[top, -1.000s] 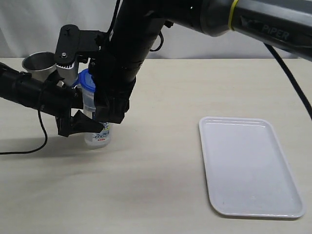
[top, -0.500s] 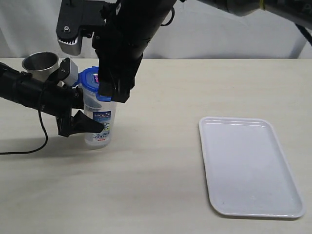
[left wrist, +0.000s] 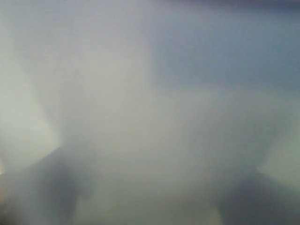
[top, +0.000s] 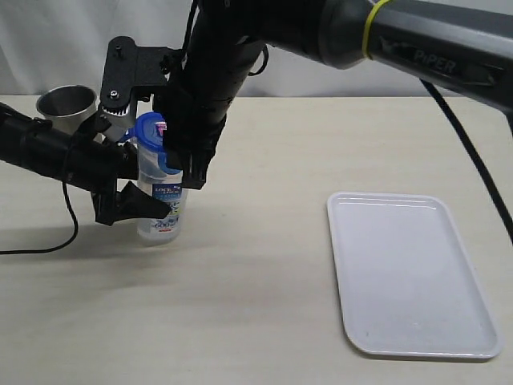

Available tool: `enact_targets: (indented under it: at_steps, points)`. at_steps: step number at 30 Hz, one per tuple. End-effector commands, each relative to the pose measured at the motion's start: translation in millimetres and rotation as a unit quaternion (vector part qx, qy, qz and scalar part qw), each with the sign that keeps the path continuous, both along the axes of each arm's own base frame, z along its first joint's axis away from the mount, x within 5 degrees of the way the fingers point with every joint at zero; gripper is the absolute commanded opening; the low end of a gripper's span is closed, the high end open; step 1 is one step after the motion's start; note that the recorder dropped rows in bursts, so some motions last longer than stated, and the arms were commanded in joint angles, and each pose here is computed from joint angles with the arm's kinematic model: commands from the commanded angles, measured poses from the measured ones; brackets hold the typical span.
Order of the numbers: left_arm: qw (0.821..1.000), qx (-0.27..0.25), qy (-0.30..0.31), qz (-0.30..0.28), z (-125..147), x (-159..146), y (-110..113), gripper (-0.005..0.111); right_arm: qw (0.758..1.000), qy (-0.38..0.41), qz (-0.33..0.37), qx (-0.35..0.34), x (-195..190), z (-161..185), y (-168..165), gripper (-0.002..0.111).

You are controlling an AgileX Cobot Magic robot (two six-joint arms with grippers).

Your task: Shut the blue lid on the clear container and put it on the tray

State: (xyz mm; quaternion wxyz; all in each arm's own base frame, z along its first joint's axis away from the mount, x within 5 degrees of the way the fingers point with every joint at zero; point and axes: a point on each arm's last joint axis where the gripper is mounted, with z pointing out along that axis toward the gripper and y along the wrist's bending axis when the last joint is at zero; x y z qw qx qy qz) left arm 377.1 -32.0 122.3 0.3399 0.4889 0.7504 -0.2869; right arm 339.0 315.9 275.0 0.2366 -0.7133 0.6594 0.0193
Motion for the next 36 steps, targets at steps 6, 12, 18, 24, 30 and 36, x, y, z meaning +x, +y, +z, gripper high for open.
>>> enact_targets:
  at_steps: [6, 12, 18, 24, 30, 36]
  points:
    - [1.000, -0.016, -0.011, -0.004, 5.1, 0.9, -2.2, 0.000, 1.000, 0.022, 0.007, -0.018, 2.2, -18.7, 3.5, 0.040]
    - [1.000, -0.018, -0.010, -0.005, 5.4, 0.5, -2.5, 0.000, 0.998, 0.019, 0.030, -0.059, -3.5, -39.7, 16.1, 0.040]
    - [1.000, -0.024, -0.008, -0.010, 6.1, -0.3, -3.2, 0.000, 0.994, 0.008, 0.052, -0.093, -9.6, -59.2, 29.0, 0.039]
    - [1.000, -0.026, -0.008, -0.012, 6.4, -0.7, -3.5, 0.000, 0.993, 0.017, 0.053, -0.102, -9.8, -71.1, 31.5, 0.039]
    - [1.000, -0.028, -0.008, -0.012, 6.6, -0.7, -3.7, 0.000, 0.992, 0.018, 0.055, -0.114, -11.2, -88.9, 28.2, 0.039]
    - [1.000, -0.028, -0.008, -0.012, 6.6, -0.7, -3.7, 0.000, 0.992, 0.004, 0.067, -0.110, -11.8, -102.2, 27.2, 0.039]
